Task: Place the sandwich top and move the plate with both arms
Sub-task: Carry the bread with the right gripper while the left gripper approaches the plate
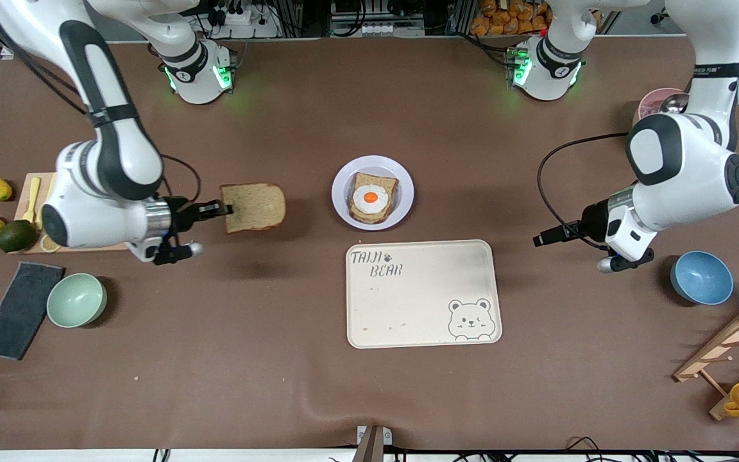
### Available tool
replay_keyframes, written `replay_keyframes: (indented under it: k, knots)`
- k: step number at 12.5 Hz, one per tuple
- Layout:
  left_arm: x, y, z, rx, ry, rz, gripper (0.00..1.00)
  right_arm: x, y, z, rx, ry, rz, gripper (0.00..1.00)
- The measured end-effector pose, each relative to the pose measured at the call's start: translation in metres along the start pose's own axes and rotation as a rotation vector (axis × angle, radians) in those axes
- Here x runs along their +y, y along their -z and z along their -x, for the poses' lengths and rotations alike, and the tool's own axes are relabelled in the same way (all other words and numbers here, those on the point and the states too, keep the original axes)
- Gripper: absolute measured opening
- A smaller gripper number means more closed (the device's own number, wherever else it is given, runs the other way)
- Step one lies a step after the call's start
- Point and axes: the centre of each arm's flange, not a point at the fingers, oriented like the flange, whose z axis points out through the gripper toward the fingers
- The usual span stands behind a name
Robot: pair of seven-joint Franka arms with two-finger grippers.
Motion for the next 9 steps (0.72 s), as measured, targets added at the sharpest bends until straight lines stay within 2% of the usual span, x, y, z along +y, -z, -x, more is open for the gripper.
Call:
replay_keyframes:
  k: [5,9]
  knots:
    - [0.004,-0.006,-0.002,-0.014,0.079,0.109,1.00,-0.058,-0.048,-0.002,0.030,-0.015,-0.042,0.07]
    - [0.011,-0.010,0.000,-0.026,0.090,0.149,1.00,-0.136,-0.099,0.004,0.098,-0.050,0.019,0.07]
